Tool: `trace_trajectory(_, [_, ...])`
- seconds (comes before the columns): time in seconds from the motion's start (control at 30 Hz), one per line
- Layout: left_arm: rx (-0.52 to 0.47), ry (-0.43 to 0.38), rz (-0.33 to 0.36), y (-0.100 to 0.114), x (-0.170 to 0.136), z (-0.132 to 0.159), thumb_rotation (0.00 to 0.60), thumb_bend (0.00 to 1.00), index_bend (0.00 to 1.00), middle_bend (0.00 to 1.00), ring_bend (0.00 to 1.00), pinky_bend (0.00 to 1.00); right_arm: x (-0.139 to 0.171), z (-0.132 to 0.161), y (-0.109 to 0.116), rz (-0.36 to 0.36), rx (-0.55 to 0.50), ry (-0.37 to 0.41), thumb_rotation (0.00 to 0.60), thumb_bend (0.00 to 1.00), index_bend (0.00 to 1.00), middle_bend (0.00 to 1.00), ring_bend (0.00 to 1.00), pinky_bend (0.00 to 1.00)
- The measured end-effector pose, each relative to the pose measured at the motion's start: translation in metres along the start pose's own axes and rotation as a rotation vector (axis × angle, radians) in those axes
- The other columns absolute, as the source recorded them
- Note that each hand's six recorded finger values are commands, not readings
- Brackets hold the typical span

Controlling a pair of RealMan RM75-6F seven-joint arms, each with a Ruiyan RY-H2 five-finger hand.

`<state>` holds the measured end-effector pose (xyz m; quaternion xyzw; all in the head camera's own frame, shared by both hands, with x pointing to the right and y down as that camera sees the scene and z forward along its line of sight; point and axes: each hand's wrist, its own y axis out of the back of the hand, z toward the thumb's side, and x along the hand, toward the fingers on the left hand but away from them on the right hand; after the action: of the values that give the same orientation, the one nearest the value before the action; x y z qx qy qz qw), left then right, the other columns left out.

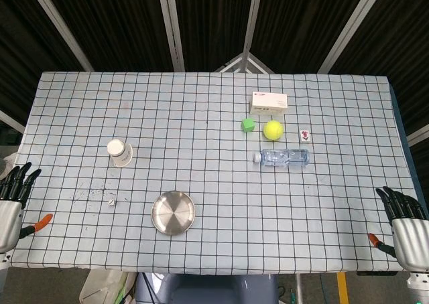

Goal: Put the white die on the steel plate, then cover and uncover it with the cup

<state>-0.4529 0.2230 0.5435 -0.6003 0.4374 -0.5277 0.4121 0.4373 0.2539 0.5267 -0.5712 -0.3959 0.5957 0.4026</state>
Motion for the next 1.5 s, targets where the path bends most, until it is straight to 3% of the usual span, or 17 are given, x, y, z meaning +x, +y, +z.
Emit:
trace_trajectory(0.53, [-0.007,-0.034,-0.009,-0.004,0.002,0.01,0.6,0.07,0.15,0.02,0.01,0.15,0.007,-0.002,0.006,-0.005,0.002,-0.009,0.6,0.04,0.12,0.14,0.15,0.16])
trace_trajectory(0.77, [-0.014,-0.022,-0.033,-0.011,0.006,0.007,0.6,0.07,0.17,0.03,0.01,0.16,0.008,-0.005,0.001,0.027,0.005,-0.024,0.6,0.04,0.12,0.14,0.15,0.16])
trace_trajectory(0.87, [-0.01,-0.028,-0.038,-0.012,0.004,0.009,0.6,0.11,0.19,0.04,0.01,0.16,0.009,-0.004,0.003,0.022,-0.002,-0.019,0.6,0.04,0.12,0.14,0.15,0.16])
trace_trajectory(1.1, [-0.033,-0.043,-0.125,-0.031,0.007,0.015,0.6,0.16,0.26,0.05,0.01,0.17,0.01,-0.009,0.008,0.017,-0.012,-0.043,0.6,0.04,0.12,0.14,0.15,0.16])
trace_trajectory(1.3, [-0.057,-0.002,-0.179,-0.045,0.012,0.018,0.6,0.16,0.28,0.05,0.01,0.17,0.012,-0.012,0.012,0.008,-0.021,-0.051,0.6,0.04,0.12,0.14,0.15,0.16])
trace_trajectory(1.5, [-0.166,0.048,-0.307,-0.069,0.019,0.02,0.6,0.16,0.35,0.05,0.01,0.19,0.011,-0.014,0.01,0.018,-0.036,-0.059,0.6,0.04,0.12,0.14,0.15,0.16])
